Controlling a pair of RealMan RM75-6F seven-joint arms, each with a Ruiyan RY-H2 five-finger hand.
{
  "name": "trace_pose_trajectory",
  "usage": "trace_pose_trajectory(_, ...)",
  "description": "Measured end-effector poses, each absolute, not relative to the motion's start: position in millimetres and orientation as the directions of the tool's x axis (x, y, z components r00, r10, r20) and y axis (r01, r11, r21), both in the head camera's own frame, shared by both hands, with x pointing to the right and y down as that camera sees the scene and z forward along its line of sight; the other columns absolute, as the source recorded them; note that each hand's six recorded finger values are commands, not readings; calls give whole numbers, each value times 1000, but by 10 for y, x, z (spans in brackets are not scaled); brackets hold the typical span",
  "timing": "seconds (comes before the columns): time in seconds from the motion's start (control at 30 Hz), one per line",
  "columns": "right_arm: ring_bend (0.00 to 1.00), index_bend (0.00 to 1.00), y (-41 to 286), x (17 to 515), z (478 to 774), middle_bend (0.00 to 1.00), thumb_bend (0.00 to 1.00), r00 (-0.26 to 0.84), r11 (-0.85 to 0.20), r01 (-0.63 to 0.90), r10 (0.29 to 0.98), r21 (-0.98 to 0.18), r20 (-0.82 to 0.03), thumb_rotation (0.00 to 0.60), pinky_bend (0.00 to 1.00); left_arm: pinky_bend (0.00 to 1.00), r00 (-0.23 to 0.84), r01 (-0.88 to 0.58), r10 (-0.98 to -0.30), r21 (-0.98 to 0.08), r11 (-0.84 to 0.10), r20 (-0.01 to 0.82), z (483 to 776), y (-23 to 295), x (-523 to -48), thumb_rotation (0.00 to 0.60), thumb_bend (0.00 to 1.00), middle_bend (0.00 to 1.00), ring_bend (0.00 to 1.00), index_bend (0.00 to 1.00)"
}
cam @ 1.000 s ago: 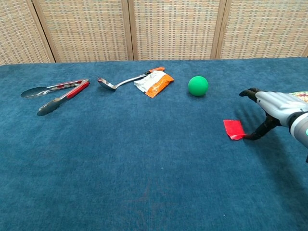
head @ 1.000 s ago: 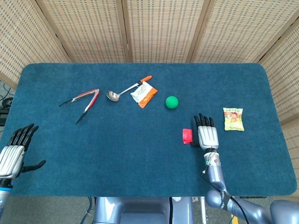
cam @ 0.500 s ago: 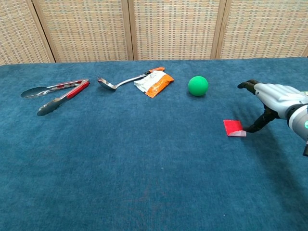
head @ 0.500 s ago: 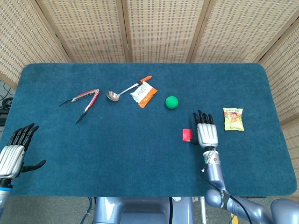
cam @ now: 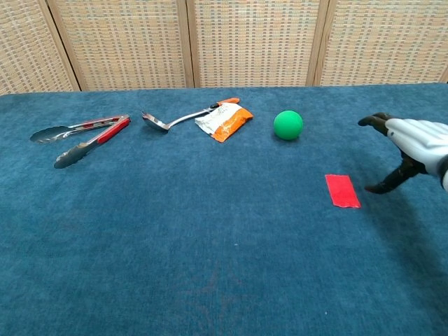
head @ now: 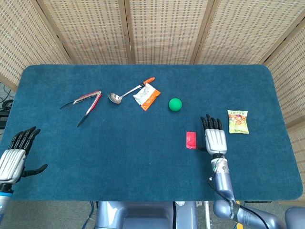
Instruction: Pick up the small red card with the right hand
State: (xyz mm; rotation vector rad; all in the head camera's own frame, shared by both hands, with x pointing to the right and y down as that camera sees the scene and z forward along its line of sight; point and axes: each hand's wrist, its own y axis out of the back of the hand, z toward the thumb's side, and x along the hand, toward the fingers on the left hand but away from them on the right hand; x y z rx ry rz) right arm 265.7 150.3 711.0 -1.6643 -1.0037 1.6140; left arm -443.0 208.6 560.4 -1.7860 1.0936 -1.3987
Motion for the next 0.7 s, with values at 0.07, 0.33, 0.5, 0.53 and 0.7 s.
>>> trace_pose_trajectory(0.07,0,0,1572,2680,7106,0,228,-30,-535,109,841,-838,-541,600,0,0,102,-235,-882,-850,-471,460,5603,2089,-4424,600,182,0,0,0)
trace_pose_trajectory(0.33,0,0,1752,2621,7156,0,228,-21,-554,114,829,-825,-559,600,0,0,118,-238,-881,-848,-474,459,5585,2109,-4390,600,182,0,0,0)
trace_pose_trajectory(0.5,0,0,1772,2588,7192,0,220,-21,-558,117,826,-822,-564,600,0,0,118,-241,-882,-849,-471,456,5576,2107,-4399,600,182,0,0,0)
trace_pose_trajectory(0.53,0,0,1768,2581,7192,0,223,-20,-557,118,826,-822,-563,600,0,0,117,-241,-882,-849,-471,456,5576,2106,-4400,600,182,0,0,0)
trace_pose_trajectory(0.7,0,0,1751,2549,7216,0,227,-16,-560,123,824,-819,-566,600,0,0,115,-240,-881,-848,-473,459,5586,2102,-4403,600,182,0,0,0)
